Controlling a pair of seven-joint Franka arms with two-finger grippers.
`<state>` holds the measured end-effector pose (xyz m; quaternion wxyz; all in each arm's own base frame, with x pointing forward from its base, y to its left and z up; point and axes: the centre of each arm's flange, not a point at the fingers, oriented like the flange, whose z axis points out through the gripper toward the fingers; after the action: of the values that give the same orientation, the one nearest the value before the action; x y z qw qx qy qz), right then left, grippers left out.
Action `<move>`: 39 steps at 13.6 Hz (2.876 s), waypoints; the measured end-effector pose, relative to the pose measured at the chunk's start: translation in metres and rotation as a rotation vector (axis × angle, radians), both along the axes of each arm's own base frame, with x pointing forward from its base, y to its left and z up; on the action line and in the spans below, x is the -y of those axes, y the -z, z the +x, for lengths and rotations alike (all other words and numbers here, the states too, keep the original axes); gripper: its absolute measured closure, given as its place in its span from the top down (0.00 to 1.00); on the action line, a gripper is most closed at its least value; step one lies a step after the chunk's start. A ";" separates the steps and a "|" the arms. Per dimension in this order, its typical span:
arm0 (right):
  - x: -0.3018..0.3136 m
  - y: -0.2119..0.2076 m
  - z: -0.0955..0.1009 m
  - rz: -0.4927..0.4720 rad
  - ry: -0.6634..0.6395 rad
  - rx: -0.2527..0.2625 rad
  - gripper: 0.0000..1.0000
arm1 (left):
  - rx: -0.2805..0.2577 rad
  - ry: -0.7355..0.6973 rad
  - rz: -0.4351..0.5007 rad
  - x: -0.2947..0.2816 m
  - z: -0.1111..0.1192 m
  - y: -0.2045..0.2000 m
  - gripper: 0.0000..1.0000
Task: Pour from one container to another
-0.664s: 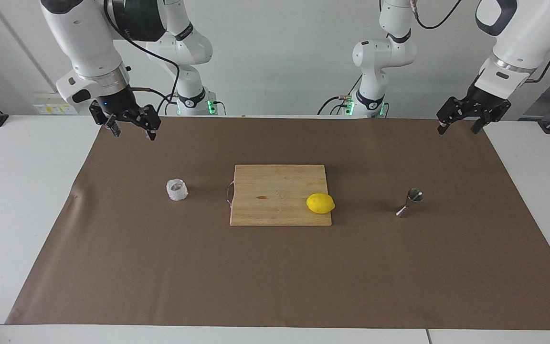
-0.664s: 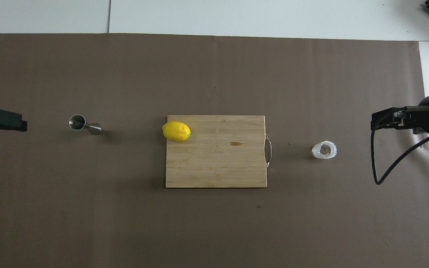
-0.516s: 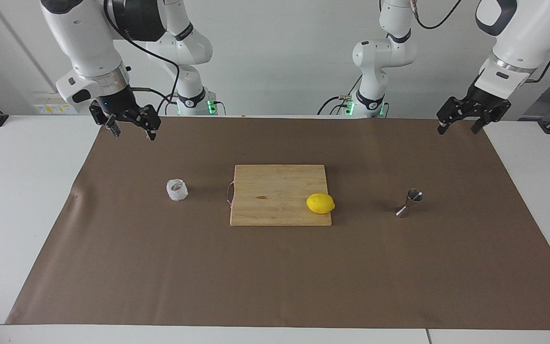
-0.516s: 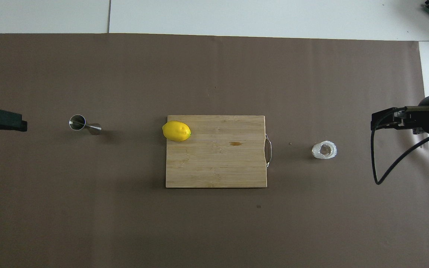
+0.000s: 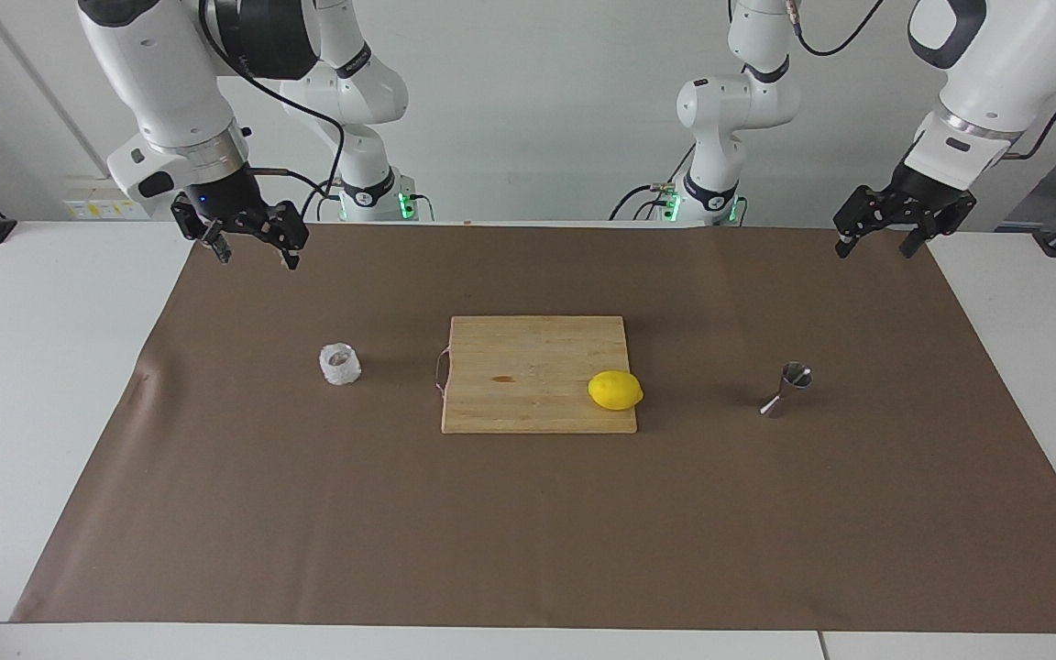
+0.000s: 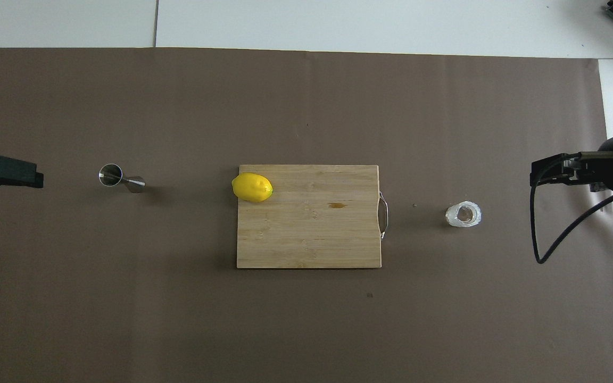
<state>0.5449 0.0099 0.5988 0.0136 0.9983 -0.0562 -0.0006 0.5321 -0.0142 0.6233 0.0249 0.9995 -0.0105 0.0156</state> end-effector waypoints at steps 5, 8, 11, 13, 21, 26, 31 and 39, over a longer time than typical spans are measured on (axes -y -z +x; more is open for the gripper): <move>0.001 0.000 0.000 0.000 0.002 -0.001 1.00 | -0.001 -0.004 0.000 -0.002 0.000 0.000 1.00; 0.004 0.000 0.000 0.000 0.007 -0.001 1.00 | -0.005 -0.074 -0.002 -0.007 0.000 0.000 1.00; 0.004 0.000 0.000 0.000 0.007 -0.001 1.00 | -0.027 -0.233 -0.005 -0.013 -0.002 0.007 1.00; 0.004 0.000 0.000 0.000 0.007 -0.001 1.00 | -0.065 -0.410 -0.009 -0.021 -0.010 0.020 1.00; 0.004 0.000 0.000 0.000 0.007 -0.001 1.00 | -0.296 -0.987 -0.367 -0.094 -0.038 0.095 1.00; 0.004 0.001 0.000 0.000 0.007 -0.003 1.00 | -0.330 -1.115 -0.474 -0.105 -0.003 0.171 1.00; 0.004 0.002 -0.001 0.000 0.007 -0.009 1.00 | -0.313 -1.379 -0.592 -0.116 0.024 0.226 1.00; 0.004 0.003 -0.001 0.000 0.007 -0.013 1.00 | -0.408 -1.587 -0.568 -0.056 0.041 0.243 1.00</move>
<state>0.5439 0.0061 0.5959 0.0140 0.9981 -0.0598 -0.0070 0.5726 0.0413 0.3799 0.2567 0.6507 0.6988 -0.1494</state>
